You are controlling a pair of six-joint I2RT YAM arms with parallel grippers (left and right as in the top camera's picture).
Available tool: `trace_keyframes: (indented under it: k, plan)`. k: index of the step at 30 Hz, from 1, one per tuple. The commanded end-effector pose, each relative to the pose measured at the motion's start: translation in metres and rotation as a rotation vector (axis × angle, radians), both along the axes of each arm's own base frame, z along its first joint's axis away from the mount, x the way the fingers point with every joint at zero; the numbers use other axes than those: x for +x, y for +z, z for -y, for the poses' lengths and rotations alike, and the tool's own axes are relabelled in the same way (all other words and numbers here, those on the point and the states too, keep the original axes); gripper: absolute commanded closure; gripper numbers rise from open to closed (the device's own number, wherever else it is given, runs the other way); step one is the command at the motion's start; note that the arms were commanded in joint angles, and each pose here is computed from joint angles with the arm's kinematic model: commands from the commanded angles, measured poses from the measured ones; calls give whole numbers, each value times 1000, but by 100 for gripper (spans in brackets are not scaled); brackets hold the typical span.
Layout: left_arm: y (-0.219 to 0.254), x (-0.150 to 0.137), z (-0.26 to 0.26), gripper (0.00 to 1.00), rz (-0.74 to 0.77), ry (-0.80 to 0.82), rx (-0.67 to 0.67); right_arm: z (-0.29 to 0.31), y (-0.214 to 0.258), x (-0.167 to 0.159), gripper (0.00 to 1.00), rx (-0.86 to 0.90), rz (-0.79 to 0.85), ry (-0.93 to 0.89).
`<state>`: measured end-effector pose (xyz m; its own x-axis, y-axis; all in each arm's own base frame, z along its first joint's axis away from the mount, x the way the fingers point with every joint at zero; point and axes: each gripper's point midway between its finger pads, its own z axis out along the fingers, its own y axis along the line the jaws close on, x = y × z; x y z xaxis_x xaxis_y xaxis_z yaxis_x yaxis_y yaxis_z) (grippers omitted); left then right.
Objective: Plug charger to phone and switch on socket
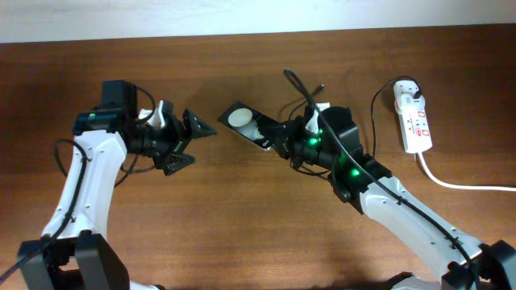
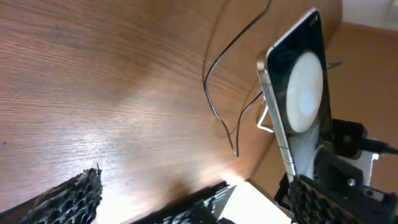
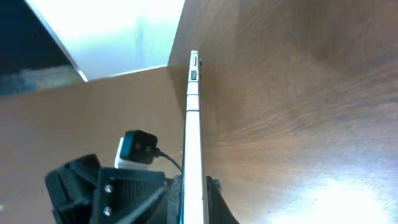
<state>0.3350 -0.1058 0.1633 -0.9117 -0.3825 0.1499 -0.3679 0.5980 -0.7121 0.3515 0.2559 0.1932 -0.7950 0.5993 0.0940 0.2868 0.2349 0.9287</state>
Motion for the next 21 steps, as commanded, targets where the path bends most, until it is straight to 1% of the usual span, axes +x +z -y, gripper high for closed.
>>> trace_keyframes:
  k: [1,2,4,5,6,7,8,11,13,15,17,18,20,21]
  plan:
    - [2,2,19,1,-24,20,10,0,11,4,96,103,-95,-62]
    - [3,2,23,1,-58,50,-1,1,11,5,96,101,-94,-69]
    - [3,3,28,1,-178,171,-37,2,11,6,95,98,-91,-79]
    - [3,3,28,1,-272,264,-61,2,11,6,95,102,-97,-82]
    - [4,4,28,1,-329,320,-77,1,11,6,94,119,-122,-91]
    - [4,6,28,0,-355,359,-90,-2,11,3,91,138,-149,-93]
    - [8,14,31,0,-321,358,-104,-7,11,0,88,159,-182,-98]
    - [21,28,51,0,-210,291,-152,-16,9,-4,89,153,-185,-111]
    - [24,29,62,0,-185,263,-160,-19,10,-7,92,155,-187,-95]
    - [24,26,68,2,-187,246,-158,-20,10,-8,92,174,-215,-98]
    - [24,24,71,14,-189,238,-158,-21,10,-9,92,183,-227,-101]
    - [24,24,71,21,-204,252,-162,-21,10,-9,92,193,-241,-107]
    - [24,25,71,34,-225,271,-168,-24,14,-10,92,246,-293,-123]
    - [24,25,71,38,-222,271,-168,-28,21,-10,92,264,-269,-109]
